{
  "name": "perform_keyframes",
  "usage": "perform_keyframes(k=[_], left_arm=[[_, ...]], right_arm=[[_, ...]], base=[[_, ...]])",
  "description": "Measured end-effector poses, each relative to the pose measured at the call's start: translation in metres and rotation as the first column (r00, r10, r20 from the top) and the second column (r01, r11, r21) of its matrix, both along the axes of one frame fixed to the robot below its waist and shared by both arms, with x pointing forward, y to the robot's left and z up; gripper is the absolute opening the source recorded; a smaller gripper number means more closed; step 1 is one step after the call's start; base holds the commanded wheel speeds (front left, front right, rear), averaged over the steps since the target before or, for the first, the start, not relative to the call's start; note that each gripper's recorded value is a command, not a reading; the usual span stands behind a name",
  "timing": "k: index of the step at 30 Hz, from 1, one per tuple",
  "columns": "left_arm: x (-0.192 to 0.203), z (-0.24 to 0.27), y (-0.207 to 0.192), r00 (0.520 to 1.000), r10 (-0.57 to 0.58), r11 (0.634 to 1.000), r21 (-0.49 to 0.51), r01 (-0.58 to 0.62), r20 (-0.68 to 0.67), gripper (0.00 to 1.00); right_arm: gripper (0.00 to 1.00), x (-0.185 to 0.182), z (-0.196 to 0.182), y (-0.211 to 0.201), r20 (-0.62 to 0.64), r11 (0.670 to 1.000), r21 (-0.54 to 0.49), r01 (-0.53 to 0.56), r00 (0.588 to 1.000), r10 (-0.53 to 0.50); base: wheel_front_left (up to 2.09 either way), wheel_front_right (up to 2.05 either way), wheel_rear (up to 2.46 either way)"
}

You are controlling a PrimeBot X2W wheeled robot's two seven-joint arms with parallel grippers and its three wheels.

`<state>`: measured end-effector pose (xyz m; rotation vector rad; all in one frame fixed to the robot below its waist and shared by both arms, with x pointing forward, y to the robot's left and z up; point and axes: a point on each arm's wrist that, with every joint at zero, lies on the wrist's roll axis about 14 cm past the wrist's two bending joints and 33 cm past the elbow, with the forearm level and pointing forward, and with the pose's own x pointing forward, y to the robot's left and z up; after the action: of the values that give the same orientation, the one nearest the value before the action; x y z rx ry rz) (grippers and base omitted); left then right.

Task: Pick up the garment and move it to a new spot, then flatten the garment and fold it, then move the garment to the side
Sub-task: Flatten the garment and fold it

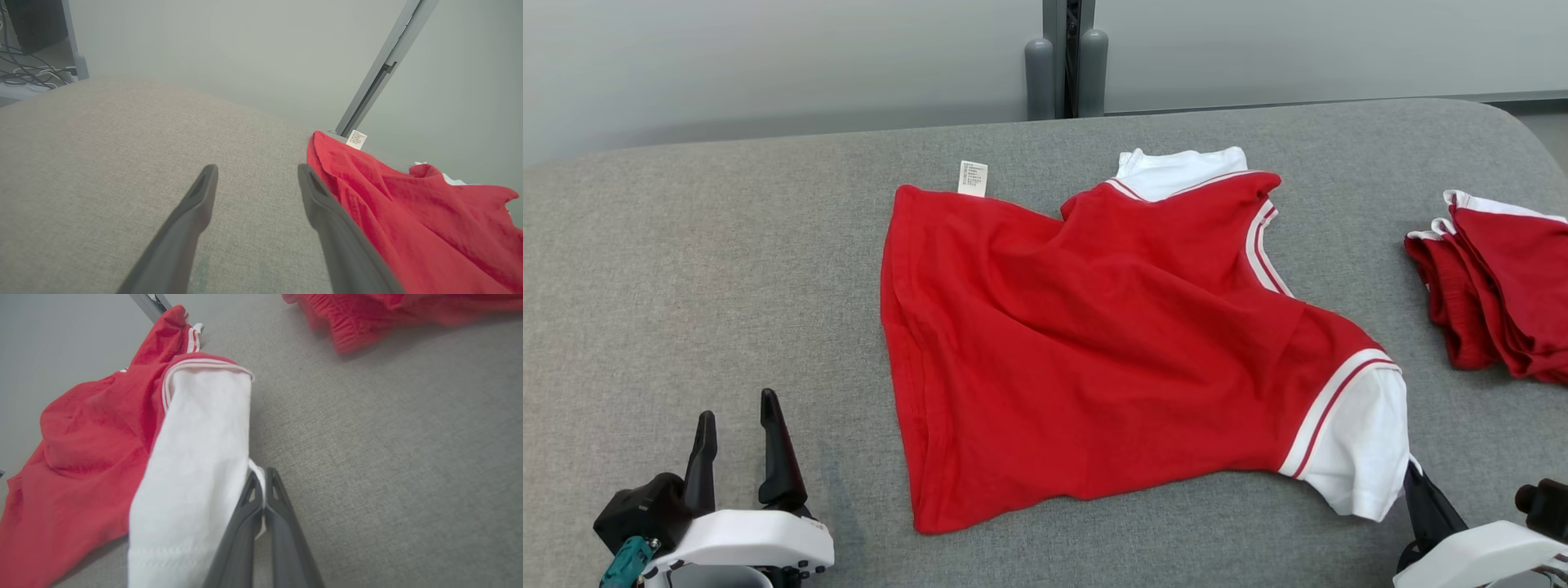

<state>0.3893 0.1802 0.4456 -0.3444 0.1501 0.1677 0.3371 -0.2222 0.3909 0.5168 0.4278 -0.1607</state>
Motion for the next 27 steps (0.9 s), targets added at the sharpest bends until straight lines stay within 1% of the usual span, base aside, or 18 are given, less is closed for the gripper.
perform_keyframes(k=[1,2,3,4,5,6,9,11,14,18,21,27], left_arm=[[0.001,0.0,0.0,1.0,0.0,1.0,0.001,0.0,0.001,1.0],[0.001,0.0,0.0,1.0,-0.001,1.0,0.002,0.001,0.001,1.0],[0.002,0.0,0.001,1.0,-0.001,1.0,0.004,0.001,0.0,1.0],[0.002,-0.001,0.001,1.0,-0.002,1.0,0.005,0.002,-0.002,1.0],[0.002,-0.001,0.0,1.0,-0.003,1.0,0.005,0.003,-0.002,1.0],[0.003,-0.002,0.0,1.0,-0.004,1.0,0.006,0.004,-0.004,1.0],[0.004,-0.002,-0.002,1.0,-0.009,1.0,0.007,0.009,-0.005,1.0],[0.006,-0.002,-0.005,1.0,-0.019,1.0,0.006,0.019,-0.004,1.0],[0.009,-0.004,-0.012,0.999,-0.038,0.999,0.003,0.038,-0.005,1.0],[0.013,-0.007,-0.023,0.998,-0.069,0.998,-0.003,0.069,-0.011,1.0],[0.015,-0.009,-0.033,0.995,-0.097,0.995,-0.005,0.097,-0.017,1.0],[0.02,-0.011,-0.041,0.992,-0.121,0.993,-0.009,0.121,-0.022,1.0]], right_arm=[[0.07,0.0,-0.002,0.0,-0.003,1.0,0.002,0.005,1.0,-0.005],[0.26,0.0,-0.004,-0.001,-0.002,1.0,0.002,0.012,1.0,-0.012],[0.4,0.001,-0.004,-0.003,0.001,1.0,0.0,0.019,1.0,-0.019],[0.49,0.001,-0.005,-0.004,0.001,1.0,-0.003,0.027,1.0,-0.027],[0.93,0.001,-0.006,-0.006,0.001,0.999,-0.01,0.035,0.999,-0.035],[1.0,0.0,-0.007,-0.009,0.004,0.999,-0.013,0.046,0.999,-0.046],[1.0,0.0,-0.005,-0.015,0.022,0.997,-0.039,0.064,0.998,-0.063],[1.0,-0.002,-0.001,-0.024,0.044,0.993,-0.083,0.079,0.996,-0.076],[1.0,-0.006,0.011,-0.045,0.089,0.979,-0.166,0.116,0.991,-0.102],[1.0,-0.01,0.028,-0.055,0.14,0.967,-0.209,0.145,0.983,-0.117],[1.0,-0.01,0.037,-0.046,0.158,0.969,-0.214,0.12,0.984,-0.086],[1.0,-0.009,0.028,-0.008,0.101,0.985,-0.175,-0.002,0.995,0.02]], base=[[0.0,0.0,0.0],[0.0,0.0,0.0],[0.0,0.0,0.0],[0.0,0.0,0.0],[0.0,0.0,0.0],[0.0,0.0,0.0],[0.0,0.0,0.0],[0.0,0.0,0.0],[0.0,0.0,0.0],[0.0,0.0,0.0],[0.0,0.0,0.0],[0.0,0.0,0.0]])
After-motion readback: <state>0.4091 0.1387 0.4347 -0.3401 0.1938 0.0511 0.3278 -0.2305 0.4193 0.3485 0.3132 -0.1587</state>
